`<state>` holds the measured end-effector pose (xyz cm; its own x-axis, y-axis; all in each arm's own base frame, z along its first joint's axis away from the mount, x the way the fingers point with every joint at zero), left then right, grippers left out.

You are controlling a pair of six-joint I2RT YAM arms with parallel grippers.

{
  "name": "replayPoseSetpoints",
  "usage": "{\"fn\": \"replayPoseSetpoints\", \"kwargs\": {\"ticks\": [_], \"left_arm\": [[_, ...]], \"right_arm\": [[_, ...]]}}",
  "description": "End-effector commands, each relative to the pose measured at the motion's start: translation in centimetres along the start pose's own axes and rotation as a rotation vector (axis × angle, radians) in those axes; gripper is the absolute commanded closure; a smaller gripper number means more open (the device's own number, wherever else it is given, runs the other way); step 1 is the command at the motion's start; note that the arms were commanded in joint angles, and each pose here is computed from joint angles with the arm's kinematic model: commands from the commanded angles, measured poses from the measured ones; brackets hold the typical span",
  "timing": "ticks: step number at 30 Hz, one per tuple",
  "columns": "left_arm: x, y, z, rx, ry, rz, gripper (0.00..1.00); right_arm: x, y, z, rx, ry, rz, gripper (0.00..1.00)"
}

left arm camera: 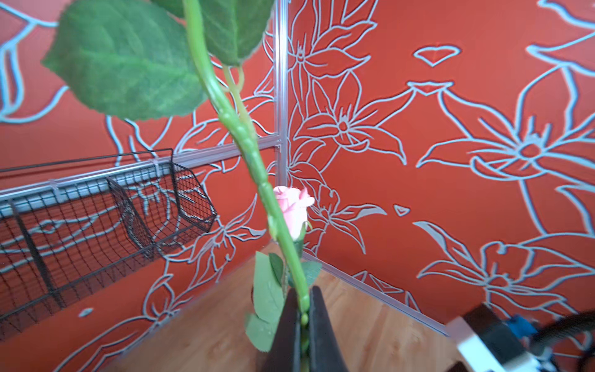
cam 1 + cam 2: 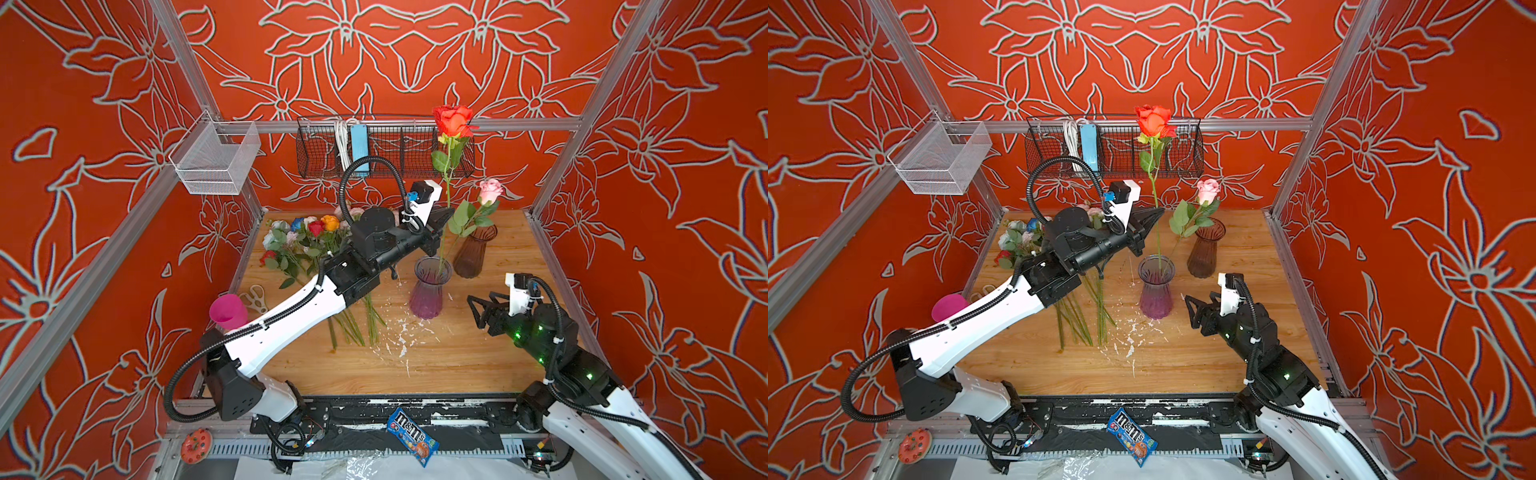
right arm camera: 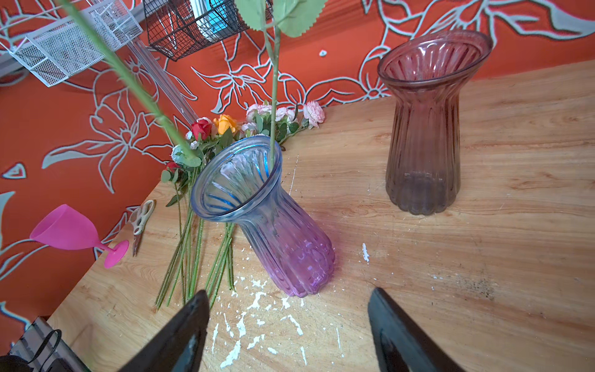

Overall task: Arrange flowers in a vase
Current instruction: Place the flower in the vase.

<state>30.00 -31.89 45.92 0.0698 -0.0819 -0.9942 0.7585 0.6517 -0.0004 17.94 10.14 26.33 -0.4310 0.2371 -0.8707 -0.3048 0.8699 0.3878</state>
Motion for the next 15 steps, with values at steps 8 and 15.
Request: {"fn": "replayPoseSetpoints", "kwargs": {"ticks": [8, 15], "left_arm": [[7.9, 1.3, 2.3, -0.112, 0.068, 0.074, 1.0], [12.2, 0.3, 1.6, -0.081, 0.22, 0.004, 0.95]], "right_arm": [[0.2, -0.5, -0.2, 0.034, 0.006, -0.003, 0.21], [0.5, -0.8, 0.3, 0.055, 0.025, -0.001, 0.21]]}}
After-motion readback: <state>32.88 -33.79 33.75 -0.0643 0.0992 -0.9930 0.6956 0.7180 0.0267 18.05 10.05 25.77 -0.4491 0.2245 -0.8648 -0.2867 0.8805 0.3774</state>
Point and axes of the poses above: each gripper's point midway between its finger pads, its own z axis out along the fingers, its own y axis along the line the jaws close on, x = y × z, the point moved 5 cm from there along -z, back along the fingers
